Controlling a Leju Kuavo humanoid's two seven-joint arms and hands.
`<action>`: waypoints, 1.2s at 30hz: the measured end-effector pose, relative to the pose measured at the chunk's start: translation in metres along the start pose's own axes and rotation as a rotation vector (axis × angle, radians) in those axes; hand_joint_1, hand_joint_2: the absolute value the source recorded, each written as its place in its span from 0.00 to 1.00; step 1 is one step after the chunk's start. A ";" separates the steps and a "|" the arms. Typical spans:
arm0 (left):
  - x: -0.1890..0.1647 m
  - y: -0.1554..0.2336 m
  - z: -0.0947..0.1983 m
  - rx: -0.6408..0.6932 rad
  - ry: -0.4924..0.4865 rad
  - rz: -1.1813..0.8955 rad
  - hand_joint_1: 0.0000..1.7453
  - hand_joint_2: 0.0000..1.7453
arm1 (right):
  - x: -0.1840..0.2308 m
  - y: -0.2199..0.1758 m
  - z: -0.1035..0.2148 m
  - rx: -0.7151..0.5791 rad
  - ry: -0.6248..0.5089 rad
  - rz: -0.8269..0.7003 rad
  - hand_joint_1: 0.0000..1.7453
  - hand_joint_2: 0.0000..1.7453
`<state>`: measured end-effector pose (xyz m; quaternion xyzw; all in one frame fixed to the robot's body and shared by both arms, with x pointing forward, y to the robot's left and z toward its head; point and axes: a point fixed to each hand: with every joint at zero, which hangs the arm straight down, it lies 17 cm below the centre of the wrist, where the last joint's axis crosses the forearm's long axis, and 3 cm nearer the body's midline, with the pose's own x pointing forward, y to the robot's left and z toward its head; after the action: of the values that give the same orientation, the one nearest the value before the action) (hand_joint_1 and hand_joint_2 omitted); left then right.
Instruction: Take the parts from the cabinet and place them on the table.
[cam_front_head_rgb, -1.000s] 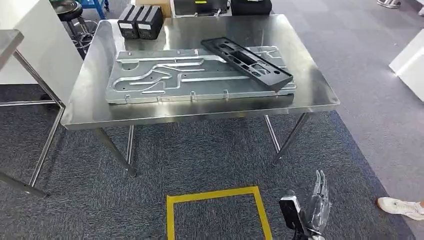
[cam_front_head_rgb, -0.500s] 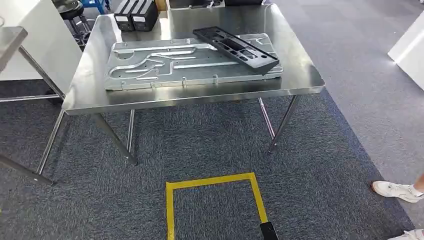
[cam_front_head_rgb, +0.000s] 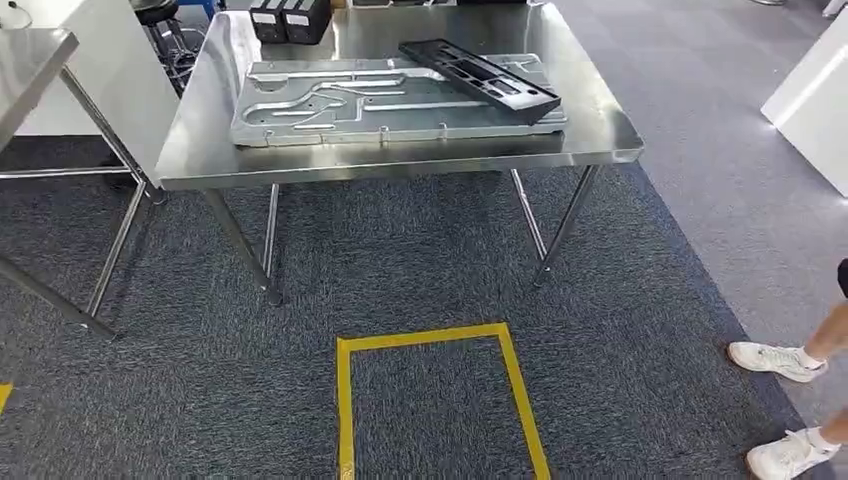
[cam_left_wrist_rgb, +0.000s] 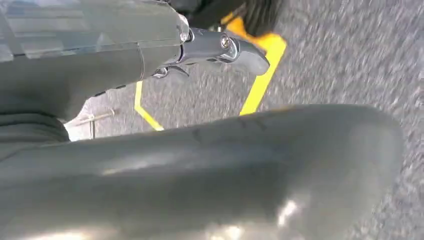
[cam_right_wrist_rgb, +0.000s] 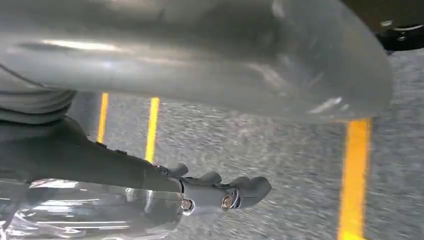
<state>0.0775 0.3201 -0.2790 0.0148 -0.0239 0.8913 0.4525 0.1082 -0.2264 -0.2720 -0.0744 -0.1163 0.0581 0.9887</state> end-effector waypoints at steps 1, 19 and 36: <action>0.000 0.000 0.000 0.000 0.001 0.000 0.00 0.00 | -0.001 0.000 0.000 0.000 0.007 0.001 0.00 0.00; 0.000 0.009 -0.001 0.033 0.005 -0.026 0.00 0.00 | 0.000 -0.003 0.000 -0.016 -0.019 0.039 0.00 0.00; 0.002 0.018 -0.002 0.046 0.009 -0.028 0.00 1.00 | -0.004 -0.006 -0.001 -0.026 -0.016 0.067 0.00 0.00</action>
<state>0.0614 0.3111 -0.2819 0.0214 -0.0009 0.8854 0.4644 0.1050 -0.2328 -0.2727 -0.0907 -0.1223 0.0904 0.9842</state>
